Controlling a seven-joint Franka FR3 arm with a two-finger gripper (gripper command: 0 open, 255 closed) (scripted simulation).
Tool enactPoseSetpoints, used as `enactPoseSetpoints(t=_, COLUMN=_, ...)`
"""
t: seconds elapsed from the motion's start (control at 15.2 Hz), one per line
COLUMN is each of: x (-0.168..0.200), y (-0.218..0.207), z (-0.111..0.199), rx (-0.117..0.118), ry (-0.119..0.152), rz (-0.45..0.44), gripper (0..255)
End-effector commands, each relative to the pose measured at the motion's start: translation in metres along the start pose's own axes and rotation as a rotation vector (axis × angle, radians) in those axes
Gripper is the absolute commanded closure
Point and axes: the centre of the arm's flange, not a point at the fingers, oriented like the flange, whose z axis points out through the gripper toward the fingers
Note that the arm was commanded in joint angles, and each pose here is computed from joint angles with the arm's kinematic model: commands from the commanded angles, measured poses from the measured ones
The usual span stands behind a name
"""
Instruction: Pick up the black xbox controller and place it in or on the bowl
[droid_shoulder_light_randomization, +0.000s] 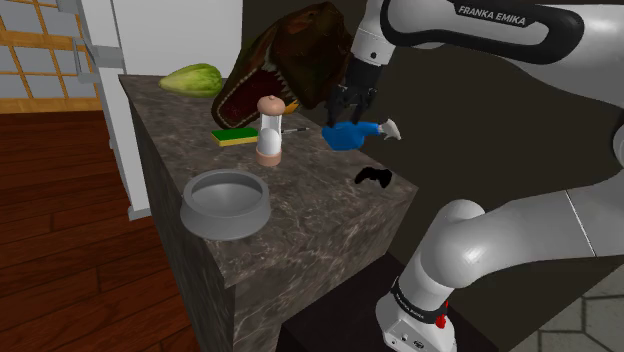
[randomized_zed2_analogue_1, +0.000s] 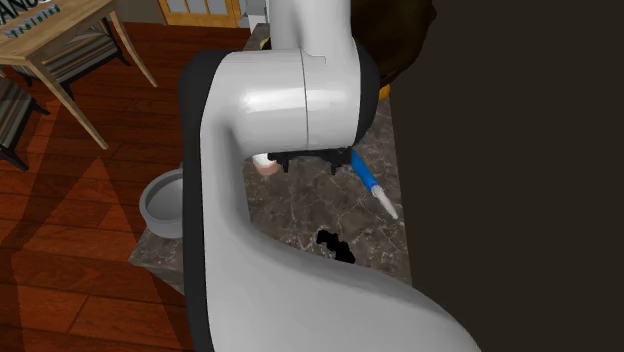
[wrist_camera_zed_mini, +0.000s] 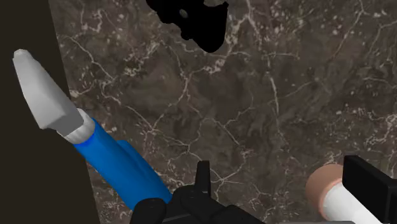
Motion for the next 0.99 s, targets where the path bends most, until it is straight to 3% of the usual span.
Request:
enactPoseSetpoints(t=0.0, x=0.000, y=0.000, z=0.000, rx=0.000, ry=0.000, rz=0.000, gripper=0)
enactPoseSetpoints(t=0.79, x=-0.116, y=0.039, z=0.045, rx=-0.148, ry=-0.159, rz=-0.407, gripper=0)
enactPoseSetpoints(t=0.92, x=-0.117, y=0.041, z=0.055, rx=-0.148, ry=-0.159, rz=-0.407, gripper=0)
